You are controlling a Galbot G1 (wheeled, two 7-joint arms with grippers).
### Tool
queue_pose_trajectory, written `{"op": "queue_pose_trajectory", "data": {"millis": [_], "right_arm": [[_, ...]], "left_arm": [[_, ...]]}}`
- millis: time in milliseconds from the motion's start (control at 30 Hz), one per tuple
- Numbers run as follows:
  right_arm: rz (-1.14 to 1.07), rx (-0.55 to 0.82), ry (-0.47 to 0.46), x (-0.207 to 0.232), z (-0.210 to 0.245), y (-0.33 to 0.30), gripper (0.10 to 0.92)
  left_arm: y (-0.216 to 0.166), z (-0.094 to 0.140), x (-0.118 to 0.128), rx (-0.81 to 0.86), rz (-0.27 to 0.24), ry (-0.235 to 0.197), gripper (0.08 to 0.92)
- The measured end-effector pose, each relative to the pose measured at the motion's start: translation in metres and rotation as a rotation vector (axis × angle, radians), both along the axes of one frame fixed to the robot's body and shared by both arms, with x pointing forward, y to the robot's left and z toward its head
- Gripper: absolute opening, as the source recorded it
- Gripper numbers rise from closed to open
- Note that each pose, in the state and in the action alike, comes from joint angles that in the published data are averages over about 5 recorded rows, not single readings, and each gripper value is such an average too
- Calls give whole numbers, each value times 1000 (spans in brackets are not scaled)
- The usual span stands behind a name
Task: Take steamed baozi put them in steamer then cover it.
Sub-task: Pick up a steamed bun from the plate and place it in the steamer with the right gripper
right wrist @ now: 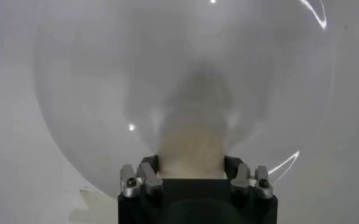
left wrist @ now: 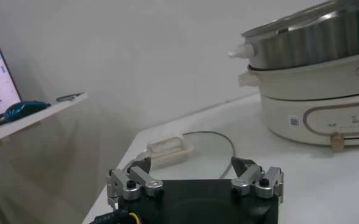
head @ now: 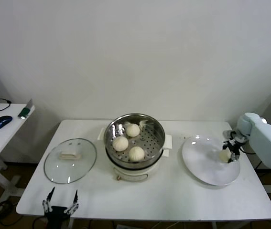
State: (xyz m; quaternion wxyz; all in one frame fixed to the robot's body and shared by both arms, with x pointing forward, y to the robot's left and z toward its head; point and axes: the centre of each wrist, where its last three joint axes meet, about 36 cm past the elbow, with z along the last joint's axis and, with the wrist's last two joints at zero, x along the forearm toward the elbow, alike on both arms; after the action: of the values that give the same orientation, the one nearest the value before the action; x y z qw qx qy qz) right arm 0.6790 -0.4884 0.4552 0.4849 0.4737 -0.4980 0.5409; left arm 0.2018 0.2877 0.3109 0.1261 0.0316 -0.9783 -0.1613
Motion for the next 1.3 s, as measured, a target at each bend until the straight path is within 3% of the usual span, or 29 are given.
{"op": "queue_pose_trajectory", "data": {"millis": [333, 833, 1067, 1300], "right_arm": [[-13, 59, -62, 22, 39, 26, 670], [1, 278, -210, 77, 197, 154, 670], [28, 342, -198, 77, 248, 230, 670], [42, 355, -139, 66, 255, 289, 674]], "left_arm": [[-5, 0, -3, -7, -12, 1, 823], [-27, 10, -4, -22, -96, -6, 823], [-38, 15, -5, -26, -150, -12, 823], [-50, 16, -3, -39, -189, -22, 823]]}}
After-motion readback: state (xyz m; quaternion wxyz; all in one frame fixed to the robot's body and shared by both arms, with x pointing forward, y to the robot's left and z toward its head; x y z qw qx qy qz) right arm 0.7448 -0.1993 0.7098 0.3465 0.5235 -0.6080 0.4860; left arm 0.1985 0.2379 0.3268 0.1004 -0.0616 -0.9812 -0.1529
